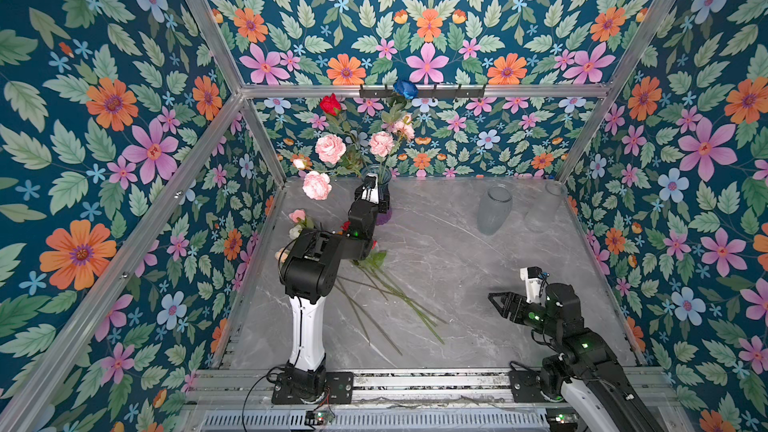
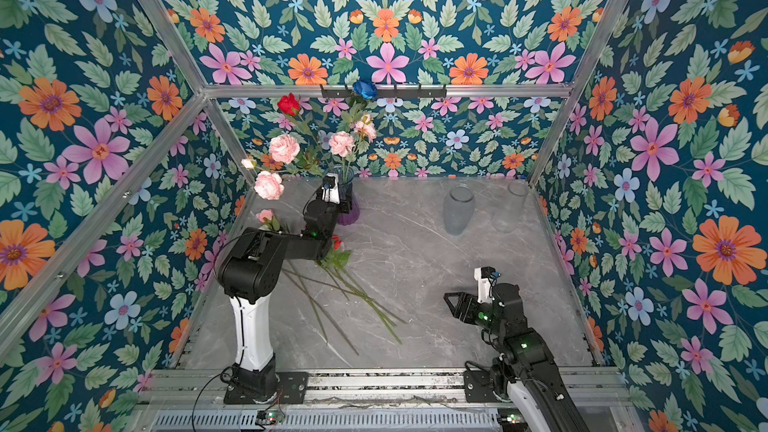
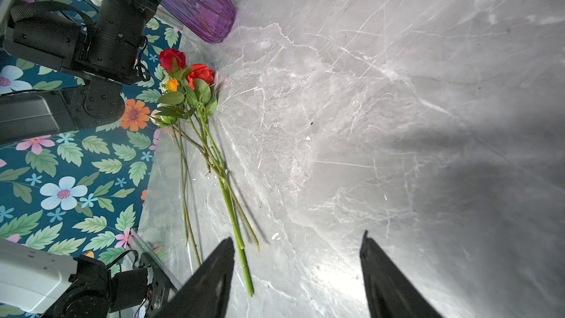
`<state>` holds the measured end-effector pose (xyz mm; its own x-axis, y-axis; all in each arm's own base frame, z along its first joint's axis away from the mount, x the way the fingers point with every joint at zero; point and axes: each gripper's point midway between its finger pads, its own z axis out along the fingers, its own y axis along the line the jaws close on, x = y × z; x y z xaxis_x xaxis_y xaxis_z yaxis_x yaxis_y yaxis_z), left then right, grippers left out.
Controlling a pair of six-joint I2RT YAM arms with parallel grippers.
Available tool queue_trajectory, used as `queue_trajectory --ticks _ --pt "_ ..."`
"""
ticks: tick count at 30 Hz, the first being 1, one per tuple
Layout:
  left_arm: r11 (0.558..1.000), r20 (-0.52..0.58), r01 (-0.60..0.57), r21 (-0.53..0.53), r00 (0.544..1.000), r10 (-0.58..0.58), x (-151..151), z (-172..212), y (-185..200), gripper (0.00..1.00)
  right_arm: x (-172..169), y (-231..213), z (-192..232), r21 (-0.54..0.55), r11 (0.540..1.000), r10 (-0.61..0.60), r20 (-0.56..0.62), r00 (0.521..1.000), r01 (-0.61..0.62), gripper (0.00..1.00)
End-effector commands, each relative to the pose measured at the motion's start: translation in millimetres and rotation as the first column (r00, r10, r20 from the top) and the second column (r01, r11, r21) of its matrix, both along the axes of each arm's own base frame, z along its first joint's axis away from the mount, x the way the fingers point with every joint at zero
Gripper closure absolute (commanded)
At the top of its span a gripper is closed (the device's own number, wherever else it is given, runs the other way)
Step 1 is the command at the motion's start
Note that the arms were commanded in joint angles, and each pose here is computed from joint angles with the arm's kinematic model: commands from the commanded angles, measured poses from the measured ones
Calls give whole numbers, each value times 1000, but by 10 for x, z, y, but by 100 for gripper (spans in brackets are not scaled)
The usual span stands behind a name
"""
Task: Arrange the flowers into the vase
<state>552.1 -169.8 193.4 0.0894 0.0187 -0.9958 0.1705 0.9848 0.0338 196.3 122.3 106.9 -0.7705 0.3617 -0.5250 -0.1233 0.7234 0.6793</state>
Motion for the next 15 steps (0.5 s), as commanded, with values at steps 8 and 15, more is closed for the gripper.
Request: queue_trajectory --ticks 8,15 --pt "997 -56 -73 0 996 72 24 -186 219 33 37 2 45 -6 1000 3 29 1000 -3 33" --pt "1000 -62 -30 -6 998 30 22 -193 177 33 38 0 37 -7 1000 2 27 1000 -2 33"
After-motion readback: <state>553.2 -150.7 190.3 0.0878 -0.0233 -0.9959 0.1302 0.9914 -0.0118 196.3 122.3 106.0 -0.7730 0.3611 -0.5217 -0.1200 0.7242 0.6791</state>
